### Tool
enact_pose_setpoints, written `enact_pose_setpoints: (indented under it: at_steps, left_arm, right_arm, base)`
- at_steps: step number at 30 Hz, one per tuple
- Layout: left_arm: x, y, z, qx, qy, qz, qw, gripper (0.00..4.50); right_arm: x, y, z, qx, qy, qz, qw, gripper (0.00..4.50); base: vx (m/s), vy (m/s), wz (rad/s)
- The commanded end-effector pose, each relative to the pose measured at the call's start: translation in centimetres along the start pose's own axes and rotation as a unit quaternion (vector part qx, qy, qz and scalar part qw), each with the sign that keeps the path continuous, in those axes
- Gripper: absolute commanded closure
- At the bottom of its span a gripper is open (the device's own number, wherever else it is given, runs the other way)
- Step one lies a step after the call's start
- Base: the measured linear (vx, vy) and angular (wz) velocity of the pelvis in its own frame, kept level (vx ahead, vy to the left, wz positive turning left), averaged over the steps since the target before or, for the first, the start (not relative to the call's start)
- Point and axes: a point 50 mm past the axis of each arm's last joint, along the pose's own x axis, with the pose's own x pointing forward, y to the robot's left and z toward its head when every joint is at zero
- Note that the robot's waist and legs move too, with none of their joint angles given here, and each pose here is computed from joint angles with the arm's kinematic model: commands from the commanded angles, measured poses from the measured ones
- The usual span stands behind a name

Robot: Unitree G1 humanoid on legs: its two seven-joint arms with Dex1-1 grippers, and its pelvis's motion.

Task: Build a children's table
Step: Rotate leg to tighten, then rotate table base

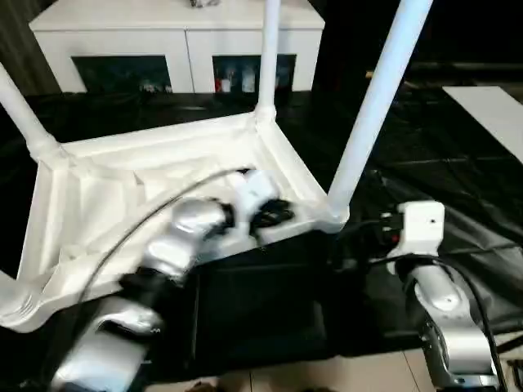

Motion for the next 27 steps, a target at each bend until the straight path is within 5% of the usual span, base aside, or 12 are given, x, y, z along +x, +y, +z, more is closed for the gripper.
enact_pose_setpoints:
  at_steps: [1, 5, 6, 12, 14, 19, 27]
  left_arm:
    - [-1.1, 1.6, -0.2, -0.01, 0.027, 0.081, 0.996, 3.34]
    - [-3.0, 4.5, -0.6, -0.057, 0.029, 0.219, 0.974, 3.34]
    - [-4.0, 6.0, -0.9, -0.062, 0.037, 0.277, 0.958, 3.34]
    - [-7.2, 8.4, -1.5, -0.036, 0.095, 0.364, 0.926, 3.34]
    - [-9.2, 9.8, -2.3, -0.015, 0.133, 0.411, 0.902, 3.34]
    - [-10.3, 10.1, -3.9, 0.002, 0.197, 0.406, 0.892, 3.34]
    - [-9.5, 9.0, -5.3, -0.013, 0.241, 0.348, 0.906, 3.34]
  right_arm:
    - [0.0, 0.4, 0.5, -0.002, -0.008, 0.018, 1.0, 0.59]
    - [0.0, 0.7, 0.4, -0.004, -0.005, 0.03, 1.0, 0.59]
    - [0.0, 1.1, 0.5, -0.01, -0.003, 0.045, 0.999, 0.59]
    - [-0.6, 2.6, 0.7, -0.041, 0.008, 0.158, 0.987, 0.59]
    - [-1.4, 3.2, 0.7, -0.048, 0.016, 0.212, 0.976, 0.59]
    - [-1.6, 3.3, 0.7, -0.05, 0.019, 0.222, 0.974, 0.59]
    - [-1.6, 3.4, 0.9, -0.05, 0.019, 0.227, 0.972, 0.59]
  base:
    - [0.0, 0.0, 0.0]
    - [0.0, 0.0, 0.0]
    - [0.0, 0.0, 0.0]
    - [0.0, 0.0, 0.0]
    - [0.0, 0.0, 0.0]
    - [0.0, 0.0, 0.0]
    - [0.0, 0.0, 0.0]
